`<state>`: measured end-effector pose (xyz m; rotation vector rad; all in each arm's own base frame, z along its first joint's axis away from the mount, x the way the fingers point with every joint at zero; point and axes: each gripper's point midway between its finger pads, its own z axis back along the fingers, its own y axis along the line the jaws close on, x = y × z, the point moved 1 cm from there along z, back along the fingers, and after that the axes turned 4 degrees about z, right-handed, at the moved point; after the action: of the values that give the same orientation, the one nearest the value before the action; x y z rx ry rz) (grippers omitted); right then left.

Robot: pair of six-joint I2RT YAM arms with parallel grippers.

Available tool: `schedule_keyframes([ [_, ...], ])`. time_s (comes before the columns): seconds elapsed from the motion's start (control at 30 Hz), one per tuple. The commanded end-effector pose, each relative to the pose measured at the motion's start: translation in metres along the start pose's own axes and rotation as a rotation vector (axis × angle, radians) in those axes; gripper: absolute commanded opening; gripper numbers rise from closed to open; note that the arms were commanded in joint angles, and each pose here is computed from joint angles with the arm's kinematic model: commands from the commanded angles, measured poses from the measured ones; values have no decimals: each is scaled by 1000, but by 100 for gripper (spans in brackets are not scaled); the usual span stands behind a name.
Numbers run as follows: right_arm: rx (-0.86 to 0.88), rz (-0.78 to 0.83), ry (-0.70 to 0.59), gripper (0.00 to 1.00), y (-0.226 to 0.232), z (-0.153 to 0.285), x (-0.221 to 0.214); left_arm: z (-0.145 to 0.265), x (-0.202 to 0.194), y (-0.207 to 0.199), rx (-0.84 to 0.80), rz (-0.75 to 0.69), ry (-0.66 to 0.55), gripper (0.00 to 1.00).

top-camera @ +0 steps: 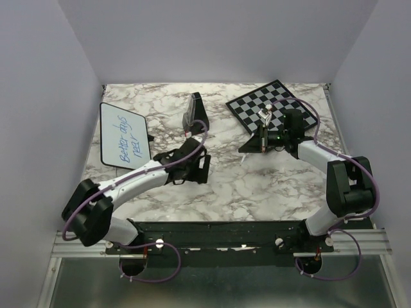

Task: Write a sentence on the whiteboard
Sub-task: Close the whiteboard marker at the center of the board.

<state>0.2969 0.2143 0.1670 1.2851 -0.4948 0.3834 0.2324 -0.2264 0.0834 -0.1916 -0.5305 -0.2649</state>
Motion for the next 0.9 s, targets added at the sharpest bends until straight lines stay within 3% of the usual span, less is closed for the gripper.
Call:
schedule_keyframes([
  [0.0, 32, 32, -7, 1, 10, 3, 6, 8, -4, -15, -165, 537, -3, 95],
  [0.13, 36, 29, -6, 0, 9, 3, 5, 5, -8, -15, -147, 697, 6, 67],
  [0.17, 37, 29, -5, 1, 10, 3, 5, 2, -2, -11, -94, 709, -4, 65],
  [0.33, 40, 38, -7, 1, 13, 3, 6, -10, -9, 2, 132, 673, 66, 64],
  [0.5, 40, 41, -8, 1, 14, 4, 6, -28, -7, 2, 192, 659, 93, 57],
  [0.57, 42, 39, -7, 1, 13, 4, 6, -30, -14, 6, 248, 639, 134, 48],
  [0.87, 40, 40, -10, 1, 13, 4, 7, -47, -26, 11, 332, 583, 220, 44],
])
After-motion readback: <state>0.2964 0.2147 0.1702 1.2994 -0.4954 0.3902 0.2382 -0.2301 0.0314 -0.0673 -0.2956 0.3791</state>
